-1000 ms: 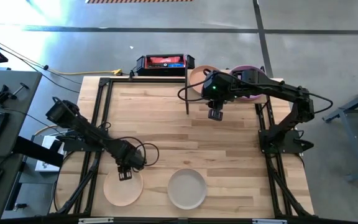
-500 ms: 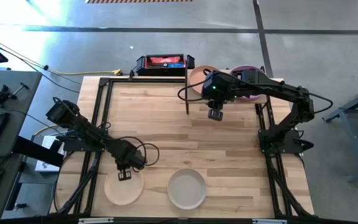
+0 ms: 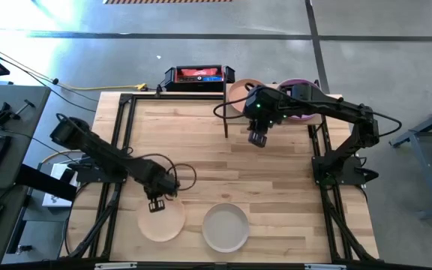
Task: Place and stack plates onto a shelf
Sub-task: Stack the beige plate on top of the light orange plate on the shelf
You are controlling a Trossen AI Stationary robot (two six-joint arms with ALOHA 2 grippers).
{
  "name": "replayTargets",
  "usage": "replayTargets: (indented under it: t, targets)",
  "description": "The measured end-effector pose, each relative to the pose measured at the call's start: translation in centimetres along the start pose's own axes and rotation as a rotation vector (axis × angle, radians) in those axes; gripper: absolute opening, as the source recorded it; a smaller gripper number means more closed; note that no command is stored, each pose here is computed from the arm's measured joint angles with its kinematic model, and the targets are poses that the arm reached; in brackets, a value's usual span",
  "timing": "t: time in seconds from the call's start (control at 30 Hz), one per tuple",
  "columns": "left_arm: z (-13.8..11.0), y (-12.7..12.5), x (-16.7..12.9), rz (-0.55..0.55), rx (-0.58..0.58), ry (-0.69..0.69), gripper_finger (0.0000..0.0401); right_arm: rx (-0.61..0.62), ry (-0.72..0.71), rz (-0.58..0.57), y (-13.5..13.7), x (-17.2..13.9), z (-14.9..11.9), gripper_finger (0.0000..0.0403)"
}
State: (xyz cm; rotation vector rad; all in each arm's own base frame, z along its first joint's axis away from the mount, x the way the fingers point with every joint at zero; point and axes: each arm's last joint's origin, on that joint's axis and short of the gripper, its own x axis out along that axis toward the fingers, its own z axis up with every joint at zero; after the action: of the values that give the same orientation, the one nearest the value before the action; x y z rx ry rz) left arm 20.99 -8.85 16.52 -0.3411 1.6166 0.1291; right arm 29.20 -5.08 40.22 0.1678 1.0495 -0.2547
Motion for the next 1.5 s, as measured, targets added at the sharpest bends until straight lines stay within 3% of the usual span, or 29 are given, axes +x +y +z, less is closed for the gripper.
replayTargets:
  t: [0.5, 0.77, 1.03, 1.2, 1.37, 1.5]
  targets:
    - [3.4, 3.4, -7.7, -0.011, -0.221, -0.270, 0.0001, 0.196, 0.025, 0.045, 0.2, 0.0, -0.2, 0.0098]
    - [5.9, 5.5, -12.3, 0.008, -0.312, -0.460, 0.0001, 0.083, 0.016, 0.019, 1.3, -0.1, -0.3, 0.0099]
    - [7.1, 7.9, -15.8, 0.001, -0.402, -0.574, 0.0001, 0.067, -0.012, -0.010, 1.6, -0.1, -0.1, 0.0099]
    - [7.4, 8.9, -16.7, 0.012, -0.401, -0.601, 0.0001, 0.040, -0.057, -0.035, 1.6, -0.1, 0.3, 0.0099]
    - [7.4, 9.3, -16.8, 0.015, -0.413, -0.604, 0.0001, 0.024, -0.064, 0.051, 1.0, 0.0, 0.6, 0.0099]
    - [7.4, 9.5, -16.8, 0.016, -0.419, -0.605, 0.0001, 0.025, -0.088, -0.003, 0.5, 0.2, 0.9, 0.0100]
